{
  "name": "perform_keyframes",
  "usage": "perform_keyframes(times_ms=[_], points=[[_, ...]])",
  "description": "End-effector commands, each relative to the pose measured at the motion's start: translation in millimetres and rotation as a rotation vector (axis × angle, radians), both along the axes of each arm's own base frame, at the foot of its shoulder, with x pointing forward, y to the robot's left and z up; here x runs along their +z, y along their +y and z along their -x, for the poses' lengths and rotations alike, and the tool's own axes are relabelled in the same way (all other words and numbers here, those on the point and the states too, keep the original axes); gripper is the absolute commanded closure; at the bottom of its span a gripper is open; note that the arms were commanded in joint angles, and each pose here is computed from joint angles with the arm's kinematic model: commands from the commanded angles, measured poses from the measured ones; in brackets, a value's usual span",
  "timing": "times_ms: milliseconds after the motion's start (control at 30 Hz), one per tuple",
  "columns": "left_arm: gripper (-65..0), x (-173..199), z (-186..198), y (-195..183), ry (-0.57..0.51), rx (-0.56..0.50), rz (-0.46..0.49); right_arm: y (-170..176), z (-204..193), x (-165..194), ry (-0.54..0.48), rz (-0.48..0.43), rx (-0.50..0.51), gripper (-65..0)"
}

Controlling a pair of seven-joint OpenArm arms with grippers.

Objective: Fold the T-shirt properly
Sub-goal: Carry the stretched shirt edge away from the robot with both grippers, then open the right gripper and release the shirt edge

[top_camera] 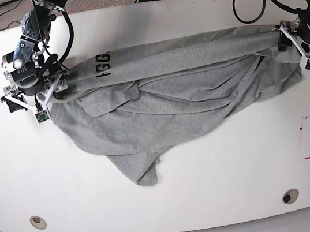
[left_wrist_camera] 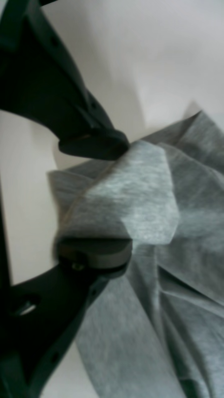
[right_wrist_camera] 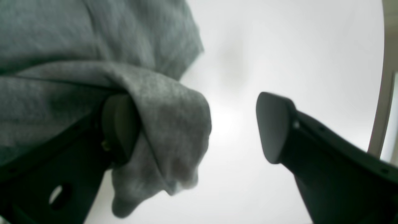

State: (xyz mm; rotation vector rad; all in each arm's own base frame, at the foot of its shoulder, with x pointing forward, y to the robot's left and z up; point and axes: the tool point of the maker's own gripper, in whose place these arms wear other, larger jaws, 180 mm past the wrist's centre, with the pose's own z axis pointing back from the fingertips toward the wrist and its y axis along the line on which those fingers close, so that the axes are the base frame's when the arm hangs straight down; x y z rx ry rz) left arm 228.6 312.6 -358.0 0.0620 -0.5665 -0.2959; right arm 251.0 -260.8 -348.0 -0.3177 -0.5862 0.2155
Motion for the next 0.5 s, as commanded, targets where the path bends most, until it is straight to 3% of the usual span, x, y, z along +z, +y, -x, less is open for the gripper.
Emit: perform_keyframes(times_ms=[0,467], points=[[-36.0,13,-8,4,-0.04,-0.01,-0.019,-11,7,6,0.002,0.039,-0.009,-53.3],[-36.0,34,-27,20,-0.085,0.044,-0.044,-5,25,-8,0.043,0.005,0.003,-53.3]])
